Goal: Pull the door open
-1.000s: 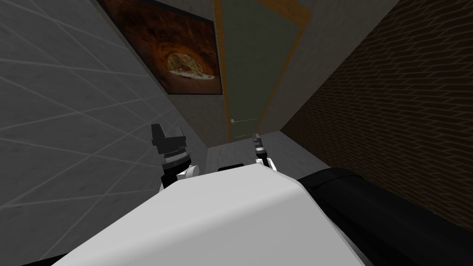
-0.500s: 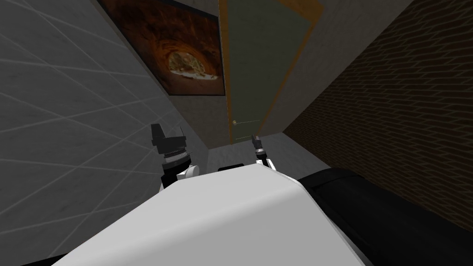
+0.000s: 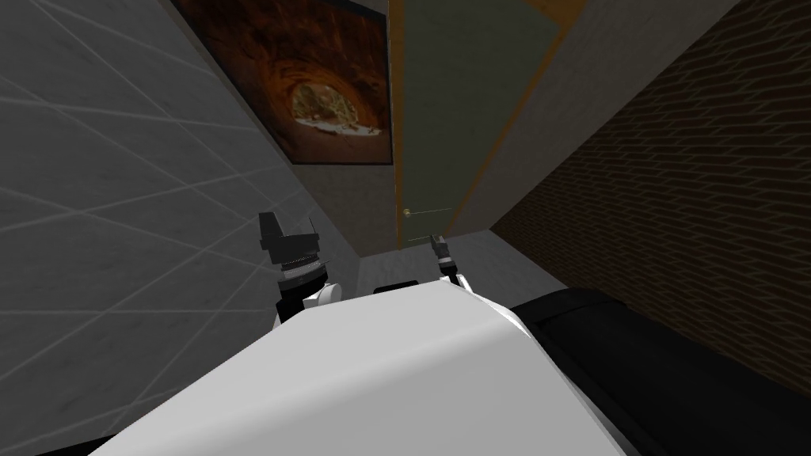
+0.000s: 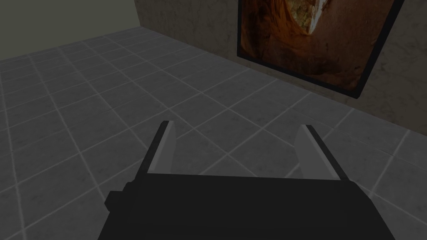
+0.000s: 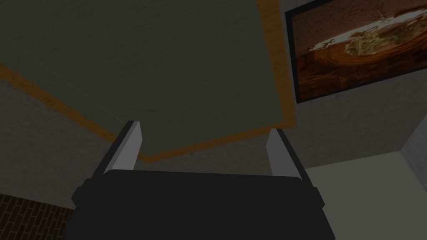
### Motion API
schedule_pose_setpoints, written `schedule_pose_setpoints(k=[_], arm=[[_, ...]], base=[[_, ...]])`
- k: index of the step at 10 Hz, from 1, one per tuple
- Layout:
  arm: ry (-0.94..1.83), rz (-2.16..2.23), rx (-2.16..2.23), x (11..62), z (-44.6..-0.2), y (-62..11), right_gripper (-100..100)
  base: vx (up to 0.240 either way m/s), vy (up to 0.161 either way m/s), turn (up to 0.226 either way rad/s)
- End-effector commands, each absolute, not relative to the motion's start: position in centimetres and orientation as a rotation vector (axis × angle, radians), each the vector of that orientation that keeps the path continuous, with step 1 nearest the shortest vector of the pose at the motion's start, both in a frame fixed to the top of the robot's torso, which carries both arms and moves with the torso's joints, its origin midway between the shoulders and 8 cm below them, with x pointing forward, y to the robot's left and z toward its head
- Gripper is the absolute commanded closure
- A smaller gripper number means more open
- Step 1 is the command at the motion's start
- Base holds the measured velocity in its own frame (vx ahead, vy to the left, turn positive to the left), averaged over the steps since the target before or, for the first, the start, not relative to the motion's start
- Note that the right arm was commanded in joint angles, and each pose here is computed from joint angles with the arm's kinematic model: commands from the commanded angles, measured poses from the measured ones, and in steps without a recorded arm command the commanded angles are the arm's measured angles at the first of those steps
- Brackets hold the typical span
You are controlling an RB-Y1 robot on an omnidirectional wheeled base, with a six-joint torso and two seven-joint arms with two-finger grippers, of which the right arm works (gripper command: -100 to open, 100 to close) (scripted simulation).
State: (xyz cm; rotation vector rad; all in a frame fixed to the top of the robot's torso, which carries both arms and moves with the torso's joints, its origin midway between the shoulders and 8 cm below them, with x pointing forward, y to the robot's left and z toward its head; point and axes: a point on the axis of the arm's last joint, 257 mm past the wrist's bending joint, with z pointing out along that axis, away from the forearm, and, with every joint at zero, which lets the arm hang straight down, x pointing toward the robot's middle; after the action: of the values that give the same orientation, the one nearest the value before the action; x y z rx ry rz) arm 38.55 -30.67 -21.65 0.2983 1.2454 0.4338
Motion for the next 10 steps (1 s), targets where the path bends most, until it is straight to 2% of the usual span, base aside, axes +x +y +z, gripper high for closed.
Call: schedule_pose_setpoints(k=[1,10], arm=[[1.265,0.404,0.279,38.4,-22.7,-30.8,-100],[1.377,0.247,0.178,37.5,-28.6,-31.8,-100]], base=[[0.109,0.039,0.028],[0.116,0.034,0.033]])
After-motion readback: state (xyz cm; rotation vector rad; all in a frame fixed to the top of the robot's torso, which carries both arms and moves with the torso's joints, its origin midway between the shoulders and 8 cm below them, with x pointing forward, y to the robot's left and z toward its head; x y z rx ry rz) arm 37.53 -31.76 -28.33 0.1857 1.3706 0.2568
